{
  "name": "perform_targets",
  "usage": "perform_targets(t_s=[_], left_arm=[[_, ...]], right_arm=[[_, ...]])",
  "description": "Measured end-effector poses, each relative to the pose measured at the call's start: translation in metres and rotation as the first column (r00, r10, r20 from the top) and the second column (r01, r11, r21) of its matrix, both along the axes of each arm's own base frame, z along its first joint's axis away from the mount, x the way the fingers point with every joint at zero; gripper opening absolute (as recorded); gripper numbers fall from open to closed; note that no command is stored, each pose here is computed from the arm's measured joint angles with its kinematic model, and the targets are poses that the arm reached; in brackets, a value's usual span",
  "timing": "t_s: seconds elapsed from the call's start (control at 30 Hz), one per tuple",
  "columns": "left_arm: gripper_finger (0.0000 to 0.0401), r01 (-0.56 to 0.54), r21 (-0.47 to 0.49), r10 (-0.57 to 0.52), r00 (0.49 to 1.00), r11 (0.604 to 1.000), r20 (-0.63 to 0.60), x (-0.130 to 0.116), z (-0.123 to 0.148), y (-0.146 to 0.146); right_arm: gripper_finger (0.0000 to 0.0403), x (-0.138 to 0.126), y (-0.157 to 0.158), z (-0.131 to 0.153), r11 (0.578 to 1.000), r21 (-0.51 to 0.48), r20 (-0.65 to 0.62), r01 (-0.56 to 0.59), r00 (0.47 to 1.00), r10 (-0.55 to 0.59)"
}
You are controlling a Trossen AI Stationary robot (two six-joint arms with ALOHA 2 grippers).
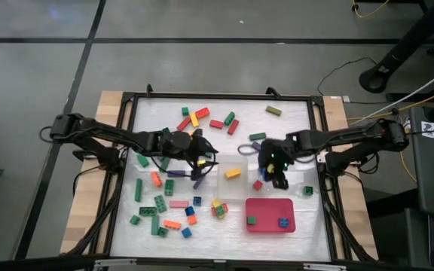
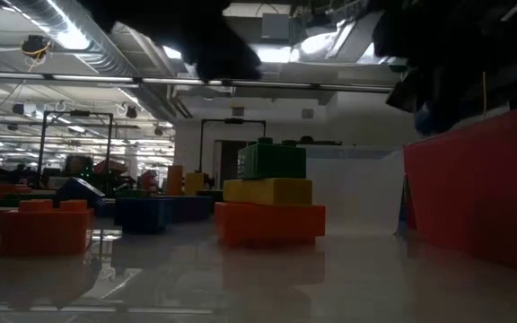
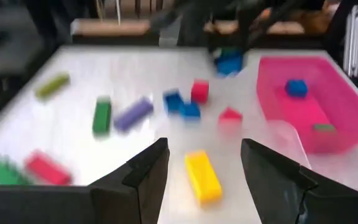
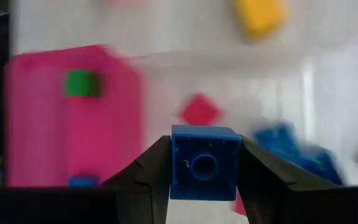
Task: Sort blocks by size
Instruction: Put the blue square game piece into the red bin
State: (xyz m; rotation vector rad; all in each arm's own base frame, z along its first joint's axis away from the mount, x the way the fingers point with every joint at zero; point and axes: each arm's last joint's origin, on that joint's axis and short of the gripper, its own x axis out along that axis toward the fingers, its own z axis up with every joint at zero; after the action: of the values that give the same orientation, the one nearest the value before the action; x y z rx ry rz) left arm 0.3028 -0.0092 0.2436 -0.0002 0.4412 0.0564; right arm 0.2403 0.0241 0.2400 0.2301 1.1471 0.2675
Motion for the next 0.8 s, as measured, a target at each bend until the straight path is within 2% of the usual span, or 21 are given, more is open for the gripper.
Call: perform_targets(t_s=[0.23,0.37,0.6,0.8], left_arm=[[0.0188,-0.127,-0.193,0.086,0.974,0.973,-0.209,-0.017,-0.012,-0.007],[0.0188,-0.181,-0.262,0.103,0.953,0.948,-0.286,-0.021,-0.019,-0.016],[0.0188,-0.186,-0.339,0.079,0.949,0.922,-0.305,-0.024,-0.02,-0.037],[0.0188,-0.205,-0.376,0.076,0.941,0.904,-0.33,-0.029,-0.022,-0.053]], right_arm=[[0.015,-0.003,0.048,0.003,0.992,0.047,0.044,-0.116,0.992,0.114],[0.0151,-0.01,0.071,0.003,0.989,0.014,0.045,-0.144,0.989,0.144],[0.0151,-0.025,0.101,0.003,0.982,0.007,0.03,-0.19,0.981,0.19],[0.0151,-0.033,0.114,0.003,0.973,-0.024,0.04,-0.23,0.972,0.231]])
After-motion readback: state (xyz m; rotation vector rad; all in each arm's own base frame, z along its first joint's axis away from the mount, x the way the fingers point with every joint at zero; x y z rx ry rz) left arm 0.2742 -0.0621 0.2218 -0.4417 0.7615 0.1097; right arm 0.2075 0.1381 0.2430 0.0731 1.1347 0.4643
